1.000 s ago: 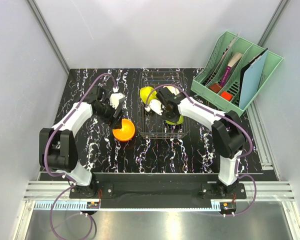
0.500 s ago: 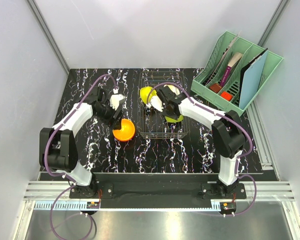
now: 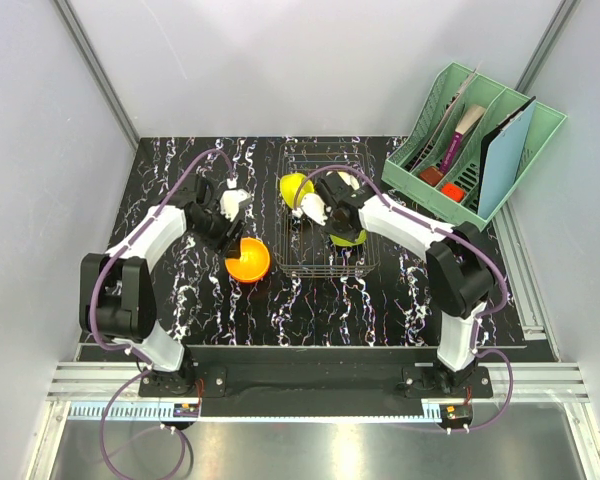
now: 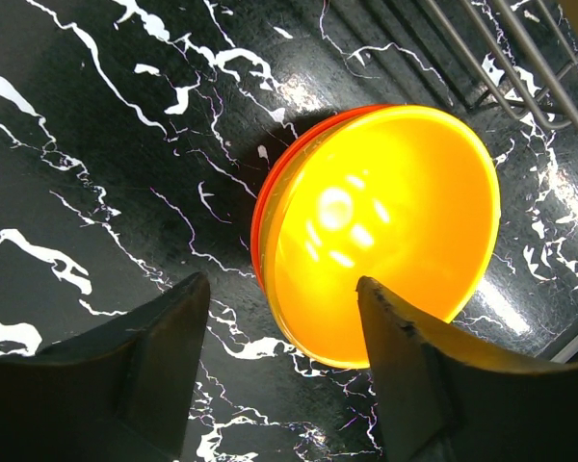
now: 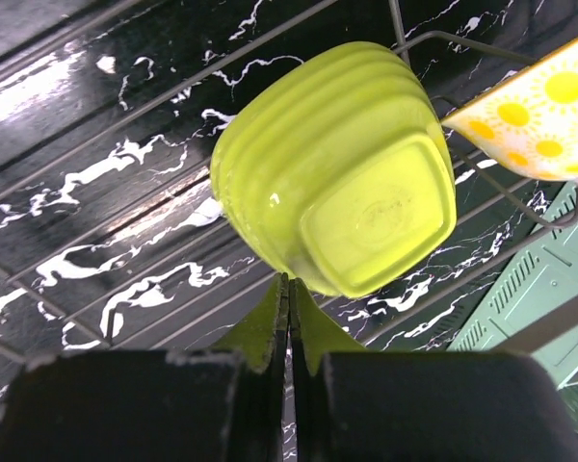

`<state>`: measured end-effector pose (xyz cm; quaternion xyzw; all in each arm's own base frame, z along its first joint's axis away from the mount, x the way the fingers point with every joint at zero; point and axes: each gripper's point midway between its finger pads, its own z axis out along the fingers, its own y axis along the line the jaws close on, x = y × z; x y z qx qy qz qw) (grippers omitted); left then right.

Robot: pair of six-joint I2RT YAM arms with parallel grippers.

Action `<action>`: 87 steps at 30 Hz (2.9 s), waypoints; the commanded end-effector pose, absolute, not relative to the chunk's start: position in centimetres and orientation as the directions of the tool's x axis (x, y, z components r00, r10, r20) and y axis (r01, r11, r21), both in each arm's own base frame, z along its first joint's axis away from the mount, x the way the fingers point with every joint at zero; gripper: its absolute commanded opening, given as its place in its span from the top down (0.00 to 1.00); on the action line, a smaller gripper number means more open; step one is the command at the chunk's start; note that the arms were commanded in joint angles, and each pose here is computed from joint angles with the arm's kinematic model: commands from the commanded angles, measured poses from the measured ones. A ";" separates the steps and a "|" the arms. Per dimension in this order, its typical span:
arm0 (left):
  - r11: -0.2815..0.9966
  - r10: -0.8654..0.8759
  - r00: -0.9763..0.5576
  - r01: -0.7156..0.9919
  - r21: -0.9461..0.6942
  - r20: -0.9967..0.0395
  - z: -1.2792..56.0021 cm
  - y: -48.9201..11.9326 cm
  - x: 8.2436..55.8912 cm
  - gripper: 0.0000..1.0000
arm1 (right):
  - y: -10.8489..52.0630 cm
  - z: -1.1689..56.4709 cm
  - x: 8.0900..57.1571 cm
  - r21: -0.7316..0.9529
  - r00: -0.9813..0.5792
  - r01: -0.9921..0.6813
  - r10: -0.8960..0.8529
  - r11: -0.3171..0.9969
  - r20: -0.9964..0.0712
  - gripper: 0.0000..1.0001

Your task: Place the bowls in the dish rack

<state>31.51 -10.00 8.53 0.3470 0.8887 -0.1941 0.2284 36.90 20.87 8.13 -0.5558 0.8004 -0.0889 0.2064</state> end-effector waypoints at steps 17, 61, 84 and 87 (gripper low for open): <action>0.672 0.542 -0.639 0.719 -0.175 -0.546 8.7 -10.6 32.2 0.90 | 22.1 15.1 37.7 -0.391 -0.279 -0.807 -0.869 0.443 -0.408 0.41; 0.459 0.529 -0.172 0.882 0.110 -0.831 27.9 -22.7 33.1 1.00 | 28.9 27.4 28.8 0.801 -0.766 -0.598 -0.279 -0.025 -0.580 0.00; 0.477 0.490 -0.103 0.863 0.167 -0.866 30.4 -25.0 32.9 1.00 | 29.5 25.3 30.0 0.895 -0.847 -0.432 -0.293 -0.109 -0.444 0.00; 0.476 0.487 -0.104 0.864 0.163 -0.867 30.4 -25.0 32.8 1.00 | 29.5 25.2 30.0 0.897 -0.847 -0.426 -0.296 -0.119 -0.441 0.03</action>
